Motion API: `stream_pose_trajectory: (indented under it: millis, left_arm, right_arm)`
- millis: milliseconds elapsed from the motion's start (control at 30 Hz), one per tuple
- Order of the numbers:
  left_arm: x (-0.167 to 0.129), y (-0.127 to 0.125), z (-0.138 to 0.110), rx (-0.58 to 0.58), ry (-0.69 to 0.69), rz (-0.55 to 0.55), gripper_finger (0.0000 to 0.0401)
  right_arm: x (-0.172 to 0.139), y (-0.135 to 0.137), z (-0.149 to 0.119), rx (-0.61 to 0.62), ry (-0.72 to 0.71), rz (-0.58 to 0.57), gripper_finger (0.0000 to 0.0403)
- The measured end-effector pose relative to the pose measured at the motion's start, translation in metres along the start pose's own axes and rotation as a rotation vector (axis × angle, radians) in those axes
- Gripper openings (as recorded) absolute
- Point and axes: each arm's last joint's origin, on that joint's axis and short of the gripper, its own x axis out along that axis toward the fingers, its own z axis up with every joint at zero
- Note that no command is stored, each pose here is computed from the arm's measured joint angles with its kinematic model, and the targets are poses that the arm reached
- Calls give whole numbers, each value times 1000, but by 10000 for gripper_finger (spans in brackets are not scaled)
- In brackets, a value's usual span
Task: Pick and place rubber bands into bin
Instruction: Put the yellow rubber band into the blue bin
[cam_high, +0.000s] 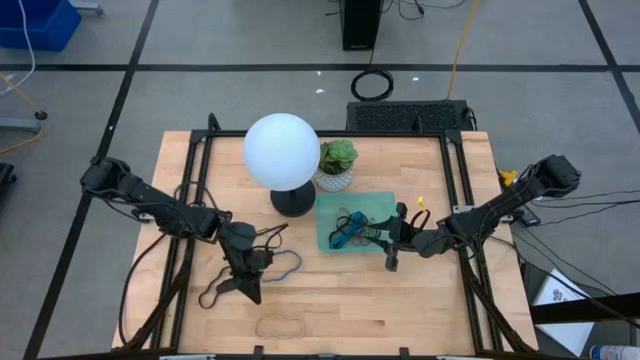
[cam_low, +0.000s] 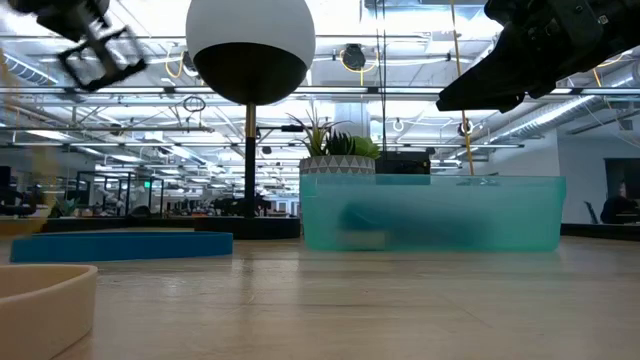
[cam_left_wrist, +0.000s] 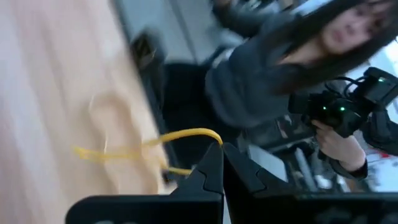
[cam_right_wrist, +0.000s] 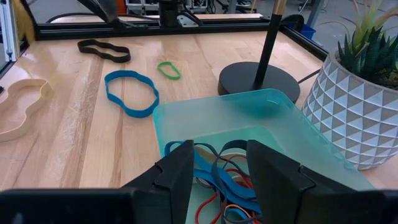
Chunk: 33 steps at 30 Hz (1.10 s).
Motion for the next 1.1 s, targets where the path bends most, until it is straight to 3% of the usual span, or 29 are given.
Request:
stream_pose_trajectory:
  millis: [133, 300, 467, 633, 833, 1100]
  left_arm:
    - [0, -8, 11, 214, -127, -17, 0]
    - [-3, -14, 24, 475, -321, 83, 0]
    - [-9, -15, 35, 640, -522, 332, 0]
    - [-10, -19, 53, 755, -601, 591, 0]
    - [-6, -12, 84, 771, -662, 947, 0]
    - [7, 33, 113, 666, -595, 1071, 0]
  right_arm:
    - [0, 0, 0, 0, 0, 0, 142]
    - [0, 0, 0, 0, 0, 0, 142]
    - [0, 0, 0, 0, 0, 0, 142]
    - [0, 0, 0, 0, 0, 0, 142]
    - [0, -1, -3, 3, -2, -1, 142]
    - [-2, -9, -27, 70, -43, 11, 142]
